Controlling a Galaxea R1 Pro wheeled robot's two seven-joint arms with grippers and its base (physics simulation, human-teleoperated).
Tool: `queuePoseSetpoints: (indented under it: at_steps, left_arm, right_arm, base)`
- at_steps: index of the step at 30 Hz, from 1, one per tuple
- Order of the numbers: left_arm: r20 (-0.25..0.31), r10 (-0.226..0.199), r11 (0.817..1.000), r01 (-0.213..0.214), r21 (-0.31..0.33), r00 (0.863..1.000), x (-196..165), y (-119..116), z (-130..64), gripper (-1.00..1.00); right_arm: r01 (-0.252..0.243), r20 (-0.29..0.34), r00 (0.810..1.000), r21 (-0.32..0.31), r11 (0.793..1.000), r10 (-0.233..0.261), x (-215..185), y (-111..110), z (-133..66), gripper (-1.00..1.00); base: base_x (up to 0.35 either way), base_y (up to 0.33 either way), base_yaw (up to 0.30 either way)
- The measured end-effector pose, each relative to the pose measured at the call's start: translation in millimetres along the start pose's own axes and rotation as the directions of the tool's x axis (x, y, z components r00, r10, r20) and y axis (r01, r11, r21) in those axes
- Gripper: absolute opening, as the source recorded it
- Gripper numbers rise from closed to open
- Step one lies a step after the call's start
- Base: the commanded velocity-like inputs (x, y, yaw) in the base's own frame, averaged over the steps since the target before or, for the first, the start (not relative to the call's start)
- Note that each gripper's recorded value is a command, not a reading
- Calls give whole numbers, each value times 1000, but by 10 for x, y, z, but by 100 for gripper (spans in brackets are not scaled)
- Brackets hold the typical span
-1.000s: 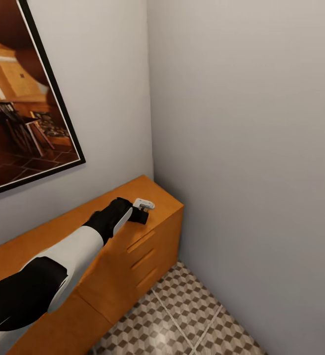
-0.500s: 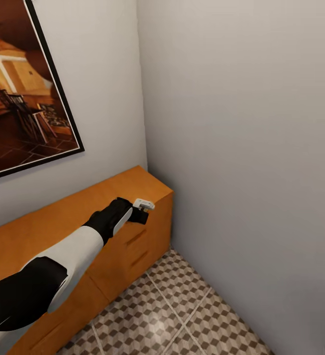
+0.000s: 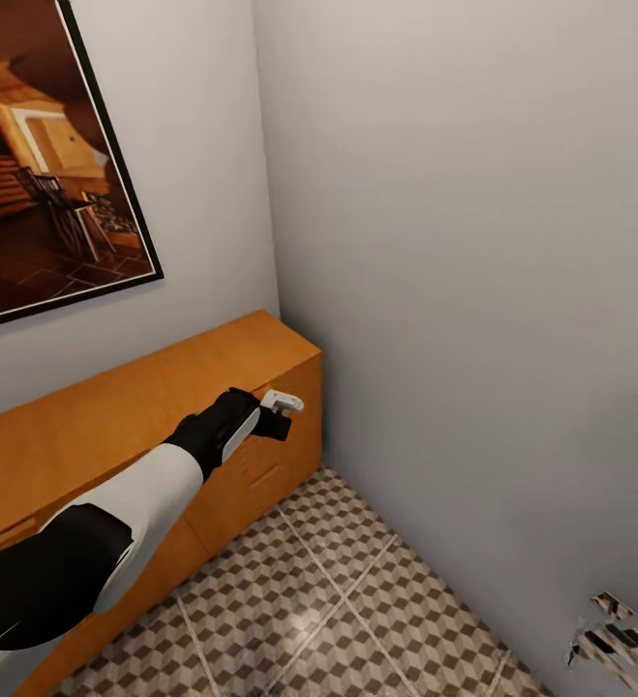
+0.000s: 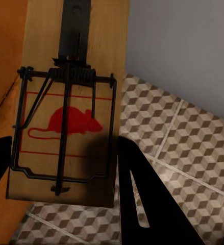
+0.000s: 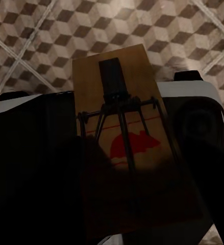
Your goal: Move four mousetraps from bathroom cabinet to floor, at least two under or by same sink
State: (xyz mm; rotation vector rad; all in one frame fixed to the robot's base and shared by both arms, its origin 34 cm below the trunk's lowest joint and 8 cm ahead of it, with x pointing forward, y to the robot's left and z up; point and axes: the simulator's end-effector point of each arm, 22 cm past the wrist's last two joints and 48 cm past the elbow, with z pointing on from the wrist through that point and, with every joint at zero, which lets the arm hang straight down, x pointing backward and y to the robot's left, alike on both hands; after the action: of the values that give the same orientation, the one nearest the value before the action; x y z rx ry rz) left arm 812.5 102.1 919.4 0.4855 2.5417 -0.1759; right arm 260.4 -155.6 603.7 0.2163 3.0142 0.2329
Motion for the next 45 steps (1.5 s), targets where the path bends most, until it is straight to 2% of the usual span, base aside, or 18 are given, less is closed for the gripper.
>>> queuePoseSetpoints:
  at_steps: [11, 22, 24, 27, 29, 32, 35, 38, 43, 44, 45]
  left_arm:
    - [-6, -1, 1000, 1, -1, 1000, 29, 5, 6, -100]
    - [-113, -14, 1000, 13, -15, 994, 523, 67, 182, -100]
    - [-119, 1, 1000, -4, -19, 993, 659, 62, 248, -100]
    - [-116, 50, 998, -54, -26, 992, 844, 42, 344, -100]
    - [-140, 75, 997, -79, -21, 987, 1038, 16, 401, -100]
    - [-172, 86, 996, -85, 11, 981, 1352, -66, 478, -100]
    - [-162, 91, 996, -86, 36, 983, 1647, -150, 574, -100]
    - [-176, 103, 994, -96, 47, 979, 1933, -200, 629, -100]
    - [-240, 187, 982, -175, 72, 953, 2568, -325, 679, -100]
    - [-229, 226, 974, -212, 84, 947, 2762, -378, 703, -100]
    - [-225, 235, 971, -220, 89, 946, 2834, -398, 710, -100]
  right_arm:
    - [0, 0, 1000, 0, 1000, 0, 4, -1, -2, -100]
    - [0, 0, 1000, 1, 1000, 0, 1, -12, -2, -100]
    - [0, 0, 1000, 1, 1000, 0, 1, -12, -2, -100]
    - [0, 1, 1000, 1, 1000, 0, 0, -12, -2, -100]
    - [-1, 1, 1000, 1, 1000, 1, -3, -12, -2, -100]
    - [-1, 2, 1000, 2, 1000, 1, -6, -12, -2, -100]
    - [-2, 3, 1000, 2, 1000, 2, -11, -12, -1, -100]
    - [-2, 4, 1000, 2, 1000, 2, -19, -14, -1, -100]
    - [-3, 8, 1000, 3, 1000, 3, -33, -20, -1, -100]
    - [-3, 12, 1000, 5, 1000, 3, -46, -40, -1, -100]
    - [-3, 14, 1000, 7, 1000, 3, -55, -56, -1, -100]
  base:
    - [-46, -24, 0]
    - [0, 0, 0]
    - [0, 0, 0]
    - [0, 0, 0]
    - [0, 0, 0]
    - [0, 0, 0]
    - [0, 0, 0]
    - [0, 0, 0]
    - [0, 0, 0]
    - [0, 0, 0]
    - [0, 0, 0]
